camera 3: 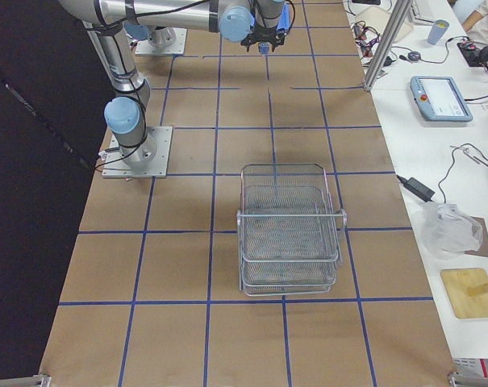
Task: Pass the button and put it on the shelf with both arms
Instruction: 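Close the right gripper on the switch body beside the left gripper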
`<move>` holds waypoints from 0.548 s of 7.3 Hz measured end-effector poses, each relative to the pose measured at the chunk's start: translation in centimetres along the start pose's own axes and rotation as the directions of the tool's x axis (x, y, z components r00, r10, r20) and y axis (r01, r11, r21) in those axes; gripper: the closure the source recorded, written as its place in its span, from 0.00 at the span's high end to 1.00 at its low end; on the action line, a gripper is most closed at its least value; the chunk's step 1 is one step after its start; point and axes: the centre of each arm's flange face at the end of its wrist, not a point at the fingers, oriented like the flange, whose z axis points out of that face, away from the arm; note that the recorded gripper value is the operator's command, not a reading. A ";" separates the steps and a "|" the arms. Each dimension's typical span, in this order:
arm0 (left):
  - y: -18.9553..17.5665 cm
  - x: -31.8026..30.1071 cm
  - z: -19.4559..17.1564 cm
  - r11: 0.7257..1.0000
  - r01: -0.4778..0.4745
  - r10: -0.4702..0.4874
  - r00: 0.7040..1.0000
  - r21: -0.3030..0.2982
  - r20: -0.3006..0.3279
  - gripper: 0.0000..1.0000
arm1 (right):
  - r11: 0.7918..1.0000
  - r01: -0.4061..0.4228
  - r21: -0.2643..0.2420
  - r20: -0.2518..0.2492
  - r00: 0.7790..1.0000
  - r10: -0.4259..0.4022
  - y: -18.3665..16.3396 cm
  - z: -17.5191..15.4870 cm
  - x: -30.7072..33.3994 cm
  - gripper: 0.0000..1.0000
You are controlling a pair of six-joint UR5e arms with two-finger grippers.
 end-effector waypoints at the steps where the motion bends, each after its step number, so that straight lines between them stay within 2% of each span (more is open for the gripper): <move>1: 0.1 0.0 0.0 1.000 0.000 0.000 1.000 0.000 0.000 0.00 | 1.000 0.000 0.007 -0.002 1.000 0.000 -0.1 0.0 0.0 0.77; 2: 0.1 -0.1 -0.1 1.000 0.001 -0.001 1.000 -0.001 -0.001 0.00 | 1.000 0.001 0.008 -0.003 1.000 -0.001 -0.1 -0.1 0.0 0.52; 3: 0.2 -0.1 -0.1 1.000 0.001 -0.001 1.000 0.000 0.001 0.00 | 1.000 0.002 0.009 -0.005 1.000 -0.002 -0.1 -0.1 0.0 0.44; 4: 0.2 -0.2 -0.2 1.000 0.001 -0.001 1.000 0.001 0.001 0.00 | 1.000 0.006 0.008 -0.011 1.000 -0.006 -0.2 -0.3 0.0 0.32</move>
